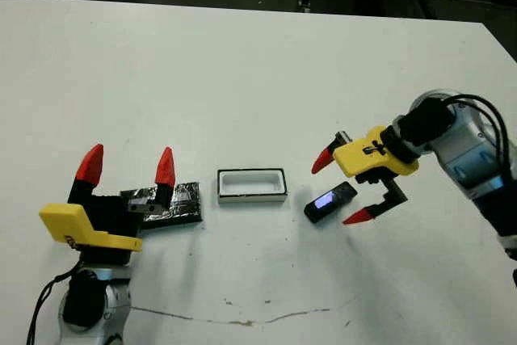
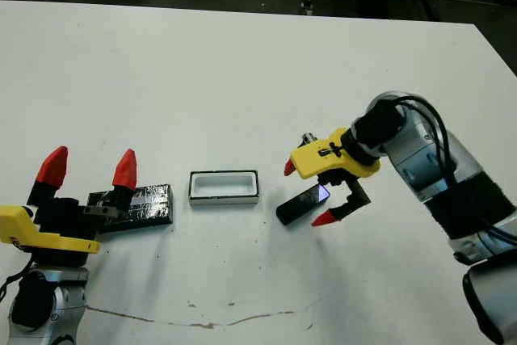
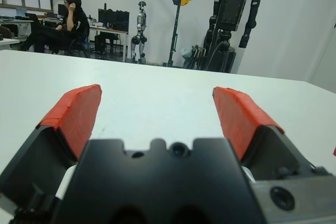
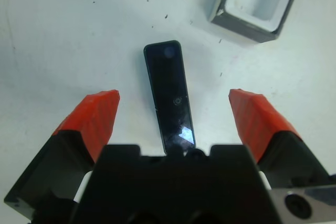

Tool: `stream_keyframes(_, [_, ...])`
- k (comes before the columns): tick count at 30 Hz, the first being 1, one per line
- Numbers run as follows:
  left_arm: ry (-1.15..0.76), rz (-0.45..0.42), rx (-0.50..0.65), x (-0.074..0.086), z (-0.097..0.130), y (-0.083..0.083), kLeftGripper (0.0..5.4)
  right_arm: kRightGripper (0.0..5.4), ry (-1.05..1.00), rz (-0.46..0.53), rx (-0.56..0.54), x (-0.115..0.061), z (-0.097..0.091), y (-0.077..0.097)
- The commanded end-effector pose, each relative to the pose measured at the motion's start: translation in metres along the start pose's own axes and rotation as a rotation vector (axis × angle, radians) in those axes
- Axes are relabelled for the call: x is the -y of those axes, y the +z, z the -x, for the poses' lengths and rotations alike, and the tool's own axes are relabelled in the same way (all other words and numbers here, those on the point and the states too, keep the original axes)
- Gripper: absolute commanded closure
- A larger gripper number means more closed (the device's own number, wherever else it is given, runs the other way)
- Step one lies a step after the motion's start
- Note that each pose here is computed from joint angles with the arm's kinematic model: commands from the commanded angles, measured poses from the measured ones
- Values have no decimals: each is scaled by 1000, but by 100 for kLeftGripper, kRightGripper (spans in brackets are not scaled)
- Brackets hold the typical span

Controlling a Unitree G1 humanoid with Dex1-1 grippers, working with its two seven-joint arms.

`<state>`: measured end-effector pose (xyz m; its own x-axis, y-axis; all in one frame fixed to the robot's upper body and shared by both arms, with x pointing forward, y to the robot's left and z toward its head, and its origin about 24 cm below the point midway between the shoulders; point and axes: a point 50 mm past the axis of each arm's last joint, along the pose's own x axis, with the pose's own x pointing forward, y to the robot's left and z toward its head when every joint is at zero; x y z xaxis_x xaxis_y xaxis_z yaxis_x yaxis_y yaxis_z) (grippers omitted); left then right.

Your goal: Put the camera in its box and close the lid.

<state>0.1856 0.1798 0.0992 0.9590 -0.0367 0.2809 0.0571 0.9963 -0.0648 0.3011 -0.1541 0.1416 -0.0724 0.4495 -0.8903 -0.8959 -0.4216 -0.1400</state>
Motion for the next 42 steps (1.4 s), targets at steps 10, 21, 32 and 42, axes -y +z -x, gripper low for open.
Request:
stream_keyframes(10, [8, -20, -22, 2, 4, -2, 0, 44, 9, -34, 76, -3, -16, -9])
stream_keyframes(21, [1, -11, -15, 3, 3, -3, 0, 220, -149, -111, 116, -7, -19, -11])
stream_keyframes(32, [7, -25, -10, 3, -1, -1, 0, 373, -114, -18, 51, -10, -15, -7])
stream_keyframes(42, [9, -13, -5, 3, -1, 0, 0, 373, -33, -41, 7, -12, -10, -8])
